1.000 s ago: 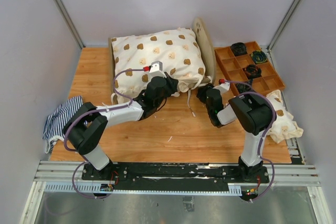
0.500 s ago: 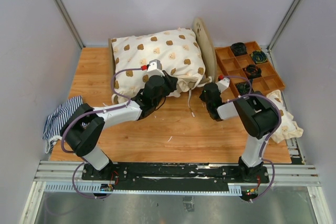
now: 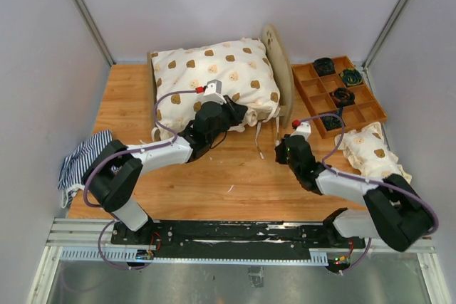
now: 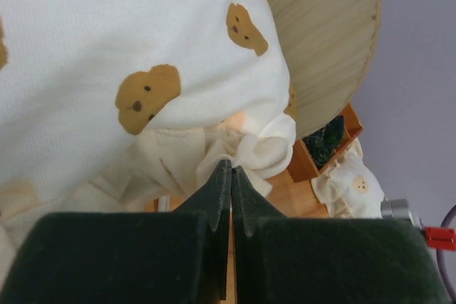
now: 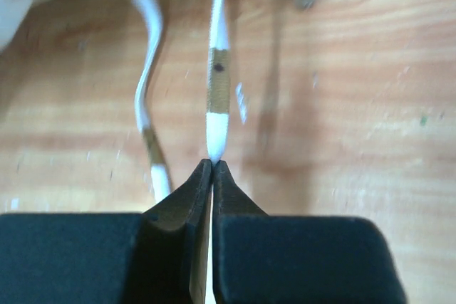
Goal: Set up the pet bed
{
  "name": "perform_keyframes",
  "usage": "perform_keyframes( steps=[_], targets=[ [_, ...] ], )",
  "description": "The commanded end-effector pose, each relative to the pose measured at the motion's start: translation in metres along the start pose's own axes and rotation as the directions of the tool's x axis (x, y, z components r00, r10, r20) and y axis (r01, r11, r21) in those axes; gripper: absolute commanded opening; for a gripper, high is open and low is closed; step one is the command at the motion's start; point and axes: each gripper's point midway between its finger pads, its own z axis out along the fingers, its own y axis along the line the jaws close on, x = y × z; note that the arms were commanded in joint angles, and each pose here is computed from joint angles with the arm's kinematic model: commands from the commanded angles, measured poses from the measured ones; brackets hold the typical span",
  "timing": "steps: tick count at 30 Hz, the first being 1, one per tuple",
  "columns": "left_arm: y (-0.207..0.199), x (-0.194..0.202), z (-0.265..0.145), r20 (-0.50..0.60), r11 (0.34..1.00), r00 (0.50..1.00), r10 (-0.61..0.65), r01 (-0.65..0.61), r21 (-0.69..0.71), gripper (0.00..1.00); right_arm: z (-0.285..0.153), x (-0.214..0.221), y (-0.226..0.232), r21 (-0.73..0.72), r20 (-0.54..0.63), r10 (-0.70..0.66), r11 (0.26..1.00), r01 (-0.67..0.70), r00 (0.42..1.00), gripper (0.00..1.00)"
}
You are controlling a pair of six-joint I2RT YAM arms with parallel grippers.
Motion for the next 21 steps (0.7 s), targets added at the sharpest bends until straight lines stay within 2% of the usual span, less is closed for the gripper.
perform_keyframes(
  steps=[1,4,7,11,13,15,19,21],
  targets=[
    [-0.02,0.005,-0.001,-0.042,0.993,0.999,0.006,-0.001,0.119,0.06,-0.041,0.039,0.001,-0.058,-0.09,-0.19,0.981,0.185,0.978,0.0],
    [-0.018,0.009,-0.013,-0.088,0.993,0.995,0.04,-0.03,0.117,0.35,-0.06,0.048,0.001,-0.083,-0.081,-0.263,0.963,0.256,0.961,0.0],
    [0.001,0.003,-0.033,-0.126,0.994,0.986,0.113,-0.112,0.016,0.49,-0.072,0.055,0.005,-0.135,-0.072,-0.306,0.946,0.295,0.949,0.0],
    [0.025,-0.033,-0.065,-0.073,0.964,0.972,0.225,-0.232,-0.129,0.53,-0.082,0.068,0.006,-0.183,-0.064,-0.333,0.931,0.317,0.941,0.0],
    [0.031,-0.043,-0.083,-0.07,0.946,0.958,0.28,-0.287,-0.151,0.55,-0.087,0.073,0.012,-0.224,-0.066,-0.343,0.92,0.321,0.937,0.0],
    [0.031,-0.044,-0.1,-0.083,0.938,0.945,0.315,-0.324,-0.12,0.55,-0.092,0.077,0.018,-0.259,-0.06,-0.365,0.905,0.338,0.929,0.0],
    [0.025,-0.022,-0.123,-0.098,0.954,0.949,0.299,-0.298,0.022,0.52,-0.102,0.07,0.03,-0.295,-0.017,-0.401,0.878,0.378,0.916,0.0],
    [0.03,-0.017,-0.132,-0.105,0.962,0.957,0.271,-0.271,0.014,0.5,-0.106,0.064,0.037,-0.312,0.008,-0.425,0.859,0.406,0.905,0.0]
  ],
)
